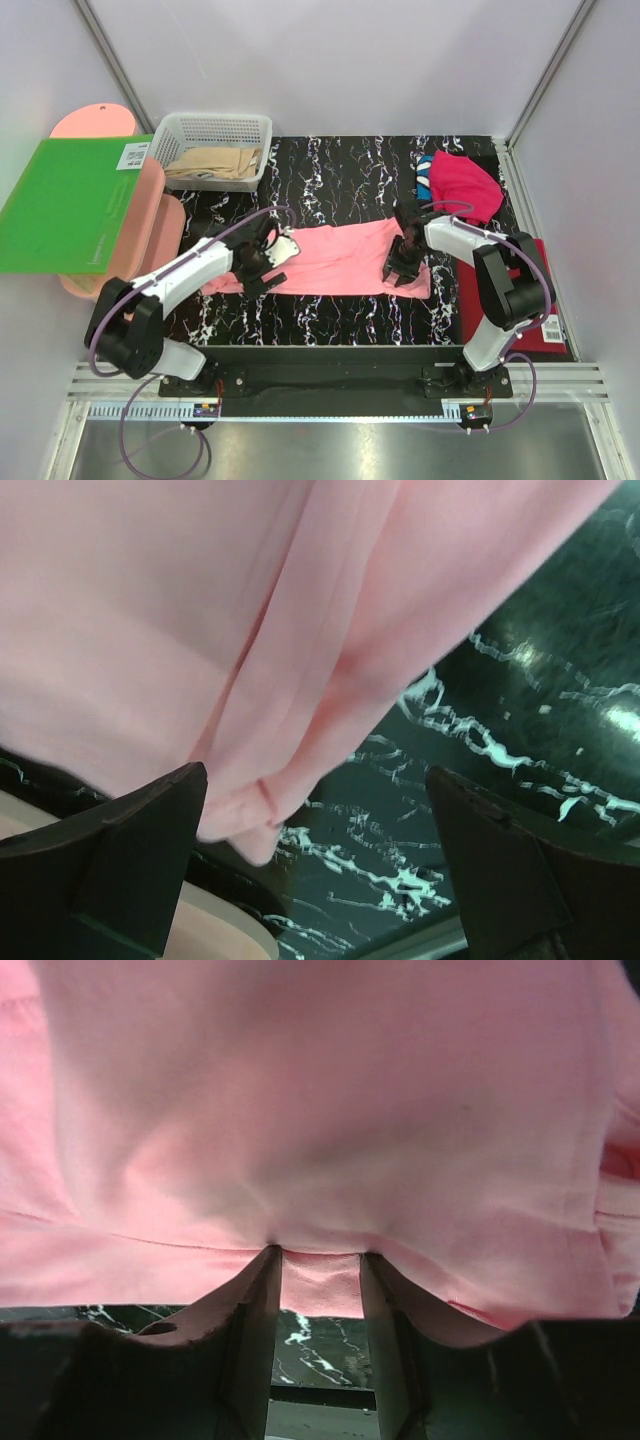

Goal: Fold and stack the t-shirts

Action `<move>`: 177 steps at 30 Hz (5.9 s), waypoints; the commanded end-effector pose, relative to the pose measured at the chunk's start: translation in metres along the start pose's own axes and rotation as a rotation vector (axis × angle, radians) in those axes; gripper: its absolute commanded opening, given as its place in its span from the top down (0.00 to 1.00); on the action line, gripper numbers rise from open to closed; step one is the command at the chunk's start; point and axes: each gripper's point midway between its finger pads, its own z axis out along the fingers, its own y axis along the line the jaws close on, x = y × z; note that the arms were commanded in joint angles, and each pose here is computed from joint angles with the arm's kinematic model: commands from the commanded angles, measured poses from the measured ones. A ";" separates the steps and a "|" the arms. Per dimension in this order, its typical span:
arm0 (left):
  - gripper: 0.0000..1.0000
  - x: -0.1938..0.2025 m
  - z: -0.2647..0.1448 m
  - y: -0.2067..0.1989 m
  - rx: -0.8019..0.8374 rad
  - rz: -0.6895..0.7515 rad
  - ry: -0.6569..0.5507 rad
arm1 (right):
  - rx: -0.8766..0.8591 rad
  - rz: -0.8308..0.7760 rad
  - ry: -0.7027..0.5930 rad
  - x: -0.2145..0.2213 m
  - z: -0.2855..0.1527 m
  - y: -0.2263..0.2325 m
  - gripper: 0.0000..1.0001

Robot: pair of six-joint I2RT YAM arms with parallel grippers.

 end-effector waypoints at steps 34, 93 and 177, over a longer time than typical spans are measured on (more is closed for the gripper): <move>0.42 0.059 0.012 0.054 -0.025 -0.150 0.043 | 0.135 -0.015 -0.066 -0.023 -0.004 -0.044 0.73; 0.55 0.066 0.042 0.033 0.026 -0.133 0.106 | 0.133 -0.015 -0.068 -0.018 -0.009 -0.047 0.81; 0.43 0.058 0.015 0.052 0.026 -0.149 0.090 | 0.139 -0.017 -0.053 -0.008 -0.003 -0.056 0.86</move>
